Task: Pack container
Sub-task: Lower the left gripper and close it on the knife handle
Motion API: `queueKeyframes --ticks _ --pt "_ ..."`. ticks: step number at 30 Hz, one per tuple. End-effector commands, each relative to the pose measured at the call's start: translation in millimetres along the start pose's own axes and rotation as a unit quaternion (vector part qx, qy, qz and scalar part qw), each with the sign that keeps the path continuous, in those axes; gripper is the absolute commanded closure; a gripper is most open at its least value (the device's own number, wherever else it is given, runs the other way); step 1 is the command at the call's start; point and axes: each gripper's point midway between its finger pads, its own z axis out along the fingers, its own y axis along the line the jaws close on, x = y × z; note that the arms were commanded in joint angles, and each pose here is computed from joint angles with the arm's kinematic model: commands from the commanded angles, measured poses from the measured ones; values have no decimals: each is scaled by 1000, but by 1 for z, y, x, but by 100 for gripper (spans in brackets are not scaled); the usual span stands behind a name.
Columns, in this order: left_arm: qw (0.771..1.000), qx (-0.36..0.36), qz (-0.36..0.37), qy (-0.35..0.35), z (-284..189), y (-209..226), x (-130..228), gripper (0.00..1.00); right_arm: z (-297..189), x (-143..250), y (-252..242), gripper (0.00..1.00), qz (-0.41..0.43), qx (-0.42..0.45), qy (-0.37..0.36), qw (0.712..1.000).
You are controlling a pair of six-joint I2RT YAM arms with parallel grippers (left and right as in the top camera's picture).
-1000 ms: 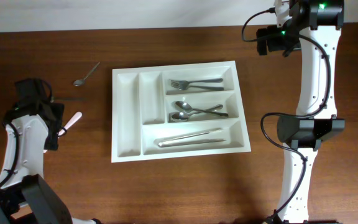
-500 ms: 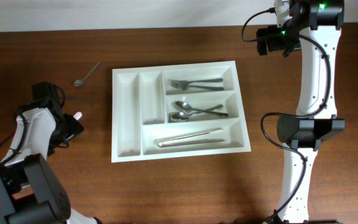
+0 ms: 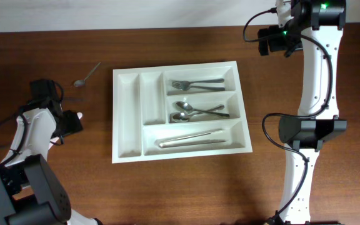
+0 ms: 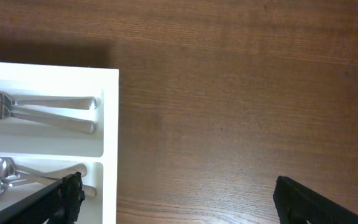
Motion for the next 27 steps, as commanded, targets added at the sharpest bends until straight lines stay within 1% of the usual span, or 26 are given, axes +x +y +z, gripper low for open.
queueKeyframes --ticks 1,7,9,12,19,25,27 --pt "999 18 15 -30 -1 -7 -16 19 -18 -4 4 1 0 -4 -18 1000" --pt "998 29 11 -60 6 -13 -33 18 -18 -4 4 1 0 -4 -18 1000" --pt "997 34 27 -60 11 -16 -34 18 -18 -4 4 1 0 -4 -18 1000" --pt "996 44 58 -45 23 -22 -28 18 -18 -3 4 1 0 -4 -18 1000" --pt "996 54 68 3 44 -29 -8 18 -18 -4 4 1 0 -4 -18 1000" --pt "994 54 94 6 47 -30 -6 19 -18 -4 4 1 0 -4 -18 1000" --pt "993 54 103 6 47 -30 -6 21 -18 -4 4 1 0 -4 -18 1000"
